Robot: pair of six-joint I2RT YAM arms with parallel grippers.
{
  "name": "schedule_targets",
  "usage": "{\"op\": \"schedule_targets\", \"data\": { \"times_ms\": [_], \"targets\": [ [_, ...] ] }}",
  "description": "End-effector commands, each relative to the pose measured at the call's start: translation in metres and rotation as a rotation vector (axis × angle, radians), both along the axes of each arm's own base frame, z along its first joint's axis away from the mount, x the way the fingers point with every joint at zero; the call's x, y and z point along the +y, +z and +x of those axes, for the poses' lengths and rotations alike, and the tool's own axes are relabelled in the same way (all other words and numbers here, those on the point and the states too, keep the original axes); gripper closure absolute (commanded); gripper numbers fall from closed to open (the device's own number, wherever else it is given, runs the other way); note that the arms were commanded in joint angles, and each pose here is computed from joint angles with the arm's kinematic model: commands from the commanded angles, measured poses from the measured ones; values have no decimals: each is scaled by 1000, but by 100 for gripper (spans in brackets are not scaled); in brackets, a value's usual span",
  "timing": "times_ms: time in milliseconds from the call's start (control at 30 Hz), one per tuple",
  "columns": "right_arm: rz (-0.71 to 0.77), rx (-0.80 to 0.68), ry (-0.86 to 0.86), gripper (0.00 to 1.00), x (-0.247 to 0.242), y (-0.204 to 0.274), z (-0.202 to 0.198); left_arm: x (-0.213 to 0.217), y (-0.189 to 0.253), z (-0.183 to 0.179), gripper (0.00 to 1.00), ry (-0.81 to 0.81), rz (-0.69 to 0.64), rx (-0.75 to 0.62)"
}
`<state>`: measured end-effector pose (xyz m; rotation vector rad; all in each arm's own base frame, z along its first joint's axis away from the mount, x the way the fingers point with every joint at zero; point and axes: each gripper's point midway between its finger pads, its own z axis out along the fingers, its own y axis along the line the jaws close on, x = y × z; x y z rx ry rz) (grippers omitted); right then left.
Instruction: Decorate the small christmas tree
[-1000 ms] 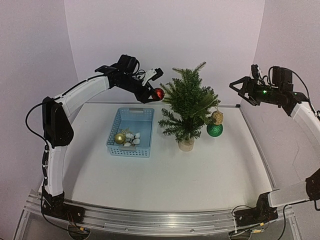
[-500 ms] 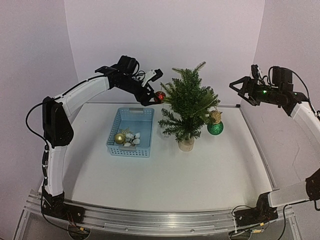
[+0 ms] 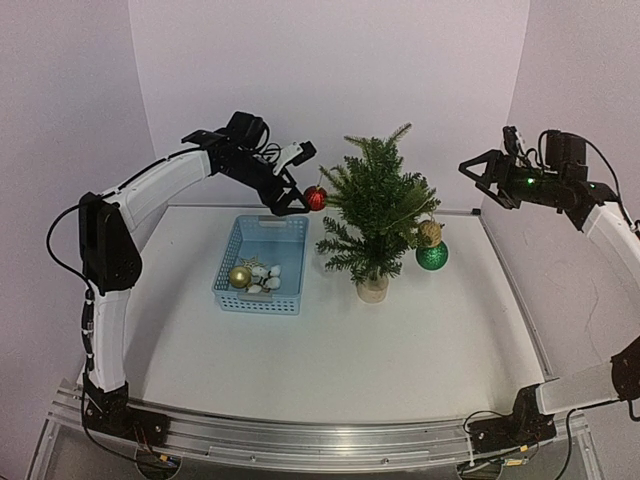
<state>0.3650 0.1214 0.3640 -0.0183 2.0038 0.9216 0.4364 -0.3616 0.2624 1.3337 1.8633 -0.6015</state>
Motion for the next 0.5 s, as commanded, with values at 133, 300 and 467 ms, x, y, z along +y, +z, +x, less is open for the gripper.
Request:
{"op": "schedule_targets", "data": {
  "times_ms": [133,300,467],
  "targets": [
    [19,-55,26,18,4,21,1,78,29,-32,2,-74,64,10],
    [21,-43,38,18,6,15,5,126,-43,-29,5,-121,306,49],
    [18,-44,38,18,5,13,5,147,-105,-29,6,-265,527,59]
  ]
}}
